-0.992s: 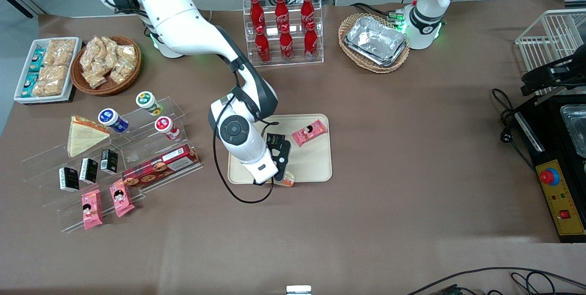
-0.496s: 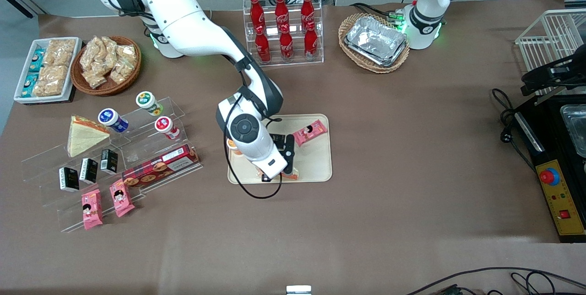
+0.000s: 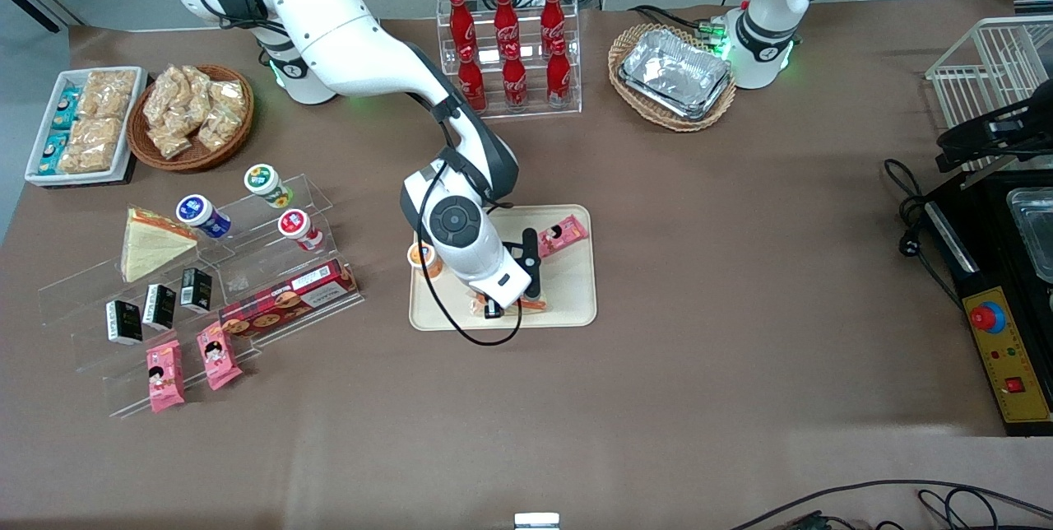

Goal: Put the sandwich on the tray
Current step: 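Lower the held sandwich onto the tray beside the black packet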

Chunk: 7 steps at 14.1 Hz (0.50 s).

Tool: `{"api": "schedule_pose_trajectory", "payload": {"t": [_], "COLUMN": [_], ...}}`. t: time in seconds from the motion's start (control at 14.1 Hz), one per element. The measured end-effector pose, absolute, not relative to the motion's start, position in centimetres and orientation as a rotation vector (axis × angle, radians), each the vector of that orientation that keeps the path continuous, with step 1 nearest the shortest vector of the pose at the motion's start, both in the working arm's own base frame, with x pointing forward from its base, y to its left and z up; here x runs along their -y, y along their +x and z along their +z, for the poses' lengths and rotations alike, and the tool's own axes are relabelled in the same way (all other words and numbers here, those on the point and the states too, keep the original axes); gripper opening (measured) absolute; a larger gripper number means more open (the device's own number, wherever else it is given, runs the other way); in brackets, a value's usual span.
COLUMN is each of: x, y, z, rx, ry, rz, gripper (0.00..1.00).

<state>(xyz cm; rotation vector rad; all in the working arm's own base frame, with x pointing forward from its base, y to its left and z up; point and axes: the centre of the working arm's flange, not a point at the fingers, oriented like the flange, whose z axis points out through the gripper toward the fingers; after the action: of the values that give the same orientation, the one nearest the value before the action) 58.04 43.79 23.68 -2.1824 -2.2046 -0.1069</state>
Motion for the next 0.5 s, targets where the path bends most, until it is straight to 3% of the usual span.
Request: {"api": "schedule_pose_trajectory", "payload": {"t": [0.35,0.5], "x": [-43.62,-43.32], "y": [58.09,58.32], "z": [23.54,23.55], "rx": [2.202,2.197], "ry": [-2.185,-2.191], "rz": [-0.103,-0.103], "gripper": [0.98,1.0]}}
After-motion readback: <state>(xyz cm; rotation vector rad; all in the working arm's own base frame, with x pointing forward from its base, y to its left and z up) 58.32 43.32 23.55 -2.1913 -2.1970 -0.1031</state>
